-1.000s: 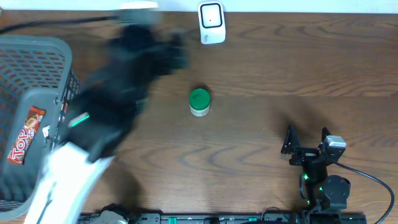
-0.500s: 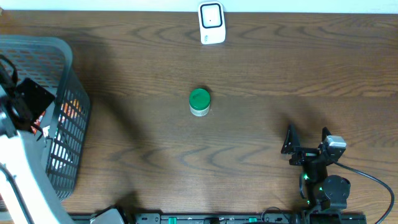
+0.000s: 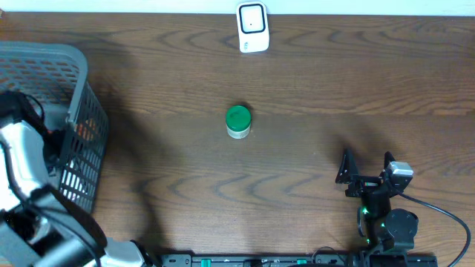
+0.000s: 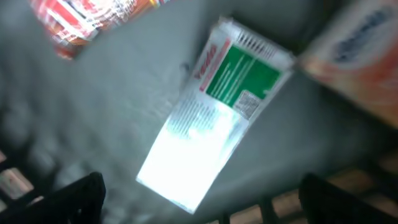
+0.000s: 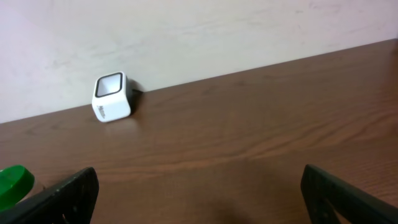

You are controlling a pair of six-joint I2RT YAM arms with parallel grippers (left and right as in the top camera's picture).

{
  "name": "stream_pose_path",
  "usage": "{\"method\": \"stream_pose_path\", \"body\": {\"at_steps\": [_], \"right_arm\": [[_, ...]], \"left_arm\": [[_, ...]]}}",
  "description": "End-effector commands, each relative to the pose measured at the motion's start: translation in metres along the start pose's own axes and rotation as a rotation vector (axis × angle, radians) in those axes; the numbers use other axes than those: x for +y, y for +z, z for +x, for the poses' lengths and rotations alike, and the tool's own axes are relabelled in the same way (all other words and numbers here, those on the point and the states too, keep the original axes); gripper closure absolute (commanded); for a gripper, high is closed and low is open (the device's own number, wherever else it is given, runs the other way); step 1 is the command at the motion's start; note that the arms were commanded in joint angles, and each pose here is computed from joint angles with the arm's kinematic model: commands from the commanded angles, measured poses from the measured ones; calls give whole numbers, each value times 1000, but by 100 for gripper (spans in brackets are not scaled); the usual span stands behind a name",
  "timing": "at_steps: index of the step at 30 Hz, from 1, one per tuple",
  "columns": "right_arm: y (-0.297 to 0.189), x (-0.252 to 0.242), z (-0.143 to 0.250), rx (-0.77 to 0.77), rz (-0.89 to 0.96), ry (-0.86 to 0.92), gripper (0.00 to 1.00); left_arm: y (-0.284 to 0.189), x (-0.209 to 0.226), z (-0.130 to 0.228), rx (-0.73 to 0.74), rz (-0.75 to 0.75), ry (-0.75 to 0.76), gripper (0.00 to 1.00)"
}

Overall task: Scan the item barcode
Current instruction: 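Return the left gripper to the basket and grasp the Panadol box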

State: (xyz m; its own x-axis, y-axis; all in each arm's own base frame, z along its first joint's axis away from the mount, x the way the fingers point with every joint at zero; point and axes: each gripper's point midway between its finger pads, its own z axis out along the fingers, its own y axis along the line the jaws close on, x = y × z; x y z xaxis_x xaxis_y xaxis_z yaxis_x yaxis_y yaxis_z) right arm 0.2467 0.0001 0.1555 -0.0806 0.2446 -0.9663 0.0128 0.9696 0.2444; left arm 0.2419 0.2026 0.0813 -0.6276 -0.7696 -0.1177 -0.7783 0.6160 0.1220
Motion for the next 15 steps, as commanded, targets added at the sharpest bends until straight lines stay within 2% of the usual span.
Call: {"method": "stream_pose_path", "body": {"at_steps": [1, 12, 14, 15], "right_arm": [[0, -3, 0, -3, 15, 9, 1], [0, -3, 0, -3, 15, 9, 1], [0, -3, 0, -3, 15, 9, 1], [0, -3, 0, -3, 15, 9, 1]], "left_arm": [[30, -5, 17, 85, 3, 43, 0], [80, -13, 16, 111, -3, 50, 0], [85, -13, 18, 126, -7, 51, 10], [86, -13, 19, 131, -9, 52, 19]]}}
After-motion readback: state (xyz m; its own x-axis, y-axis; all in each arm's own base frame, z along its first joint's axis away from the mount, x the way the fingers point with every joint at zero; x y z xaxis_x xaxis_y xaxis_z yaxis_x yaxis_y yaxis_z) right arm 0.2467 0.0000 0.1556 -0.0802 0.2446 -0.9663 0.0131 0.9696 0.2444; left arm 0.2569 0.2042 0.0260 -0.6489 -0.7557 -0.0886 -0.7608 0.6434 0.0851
